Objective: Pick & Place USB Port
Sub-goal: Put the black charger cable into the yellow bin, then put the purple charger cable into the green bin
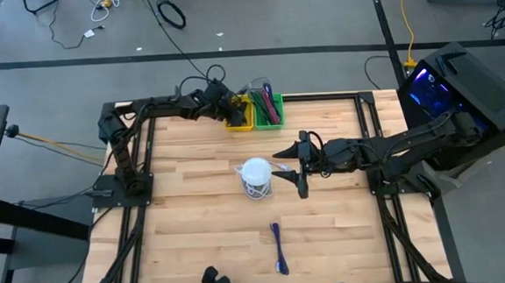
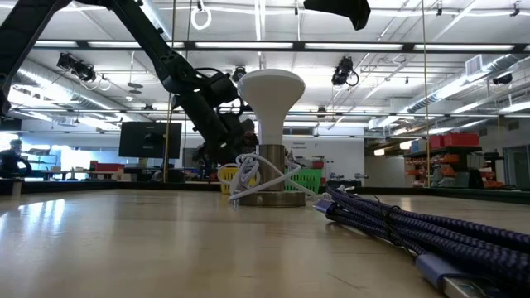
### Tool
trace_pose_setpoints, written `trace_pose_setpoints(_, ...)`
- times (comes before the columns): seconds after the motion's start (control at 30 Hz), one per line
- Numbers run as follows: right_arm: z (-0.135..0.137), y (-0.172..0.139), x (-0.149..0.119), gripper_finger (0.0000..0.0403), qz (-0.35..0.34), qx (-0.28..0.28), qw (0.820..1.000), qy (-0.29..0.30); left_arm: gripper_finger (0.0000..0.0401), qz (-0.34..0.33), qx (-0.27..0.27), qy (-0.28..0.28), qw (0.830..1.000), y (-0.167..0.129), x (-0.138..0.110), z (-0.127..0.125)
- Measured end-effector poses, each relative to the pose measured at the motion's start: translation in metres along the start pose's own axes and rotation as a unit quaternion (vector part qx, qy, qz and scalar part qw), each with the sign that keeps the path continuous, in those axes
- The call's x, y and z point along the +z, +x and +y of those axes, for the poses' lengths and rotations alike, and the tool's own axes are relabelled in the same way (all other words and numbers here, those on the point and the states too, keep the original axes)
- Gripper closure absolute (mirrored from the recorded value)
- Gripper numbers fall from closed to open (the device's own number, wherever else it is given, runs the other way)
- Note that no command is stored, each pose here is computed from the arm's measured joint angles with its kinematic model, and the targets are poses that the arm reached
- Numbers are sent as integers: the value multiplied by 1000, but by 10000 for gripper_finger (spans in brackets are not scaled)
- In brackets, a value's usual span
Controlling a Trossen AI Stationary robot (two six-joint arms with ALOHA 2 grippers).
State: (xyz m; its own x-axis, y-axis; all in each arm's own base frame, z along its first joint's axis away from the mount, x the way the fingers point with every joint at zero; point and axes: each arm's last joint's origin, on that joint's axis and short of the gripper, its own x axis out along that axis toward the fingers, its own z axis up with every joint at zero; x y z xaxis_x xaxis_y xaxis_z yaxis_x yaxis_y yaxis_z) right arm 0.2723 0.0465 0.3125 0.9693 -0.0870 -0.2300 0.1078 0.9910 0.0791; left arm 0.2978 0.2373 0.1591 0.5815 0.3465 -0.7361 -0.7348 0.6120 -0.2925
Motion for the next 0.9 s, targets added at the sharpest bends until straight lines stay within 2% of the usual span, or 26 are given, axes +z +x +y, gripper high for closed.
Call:
trace_pose_setpoints(0.13, 0, 0, 0, 158, 0, 0, 1000, -1, 221, -15, -10, 13, 1000, -3, 3, -4)
trace_pose_setpoints(0.23, 0, 0, 0, 158, 0, 0, 1000, -2, 190, -31, -31, 23, 999, -5, 8, -7)
trace_pose_setpoints(0.4, 0, 0, 0, 158, 1, 0, 1000, -2, 172, -43, -101, 35, 993, -7, 12, -13)
trace_pose_setpoints(0.5, 0, 2, -2, 158, 6, -1, 1000, 1, 173, -56, -119, 40, 991, -15, 17, -17)
trace_pose_setpoints(0.6, 1, 5, -6, 158, 18, -3, 1000, 19, 177, -72, -142, 59, 985, -34, 26, -18)
trace_pose_setpoints(0.8, 1, 13, -26, 158, 90, -19, 993, 73, 181, -80, -220, 85, 969, -92, 37, -27)
trace_pose_setpoints(0.9, 11, 18, -41, 158, 134, -19, 986, 93, 181, -66, -220, 117, 966, -122, 30, -38)
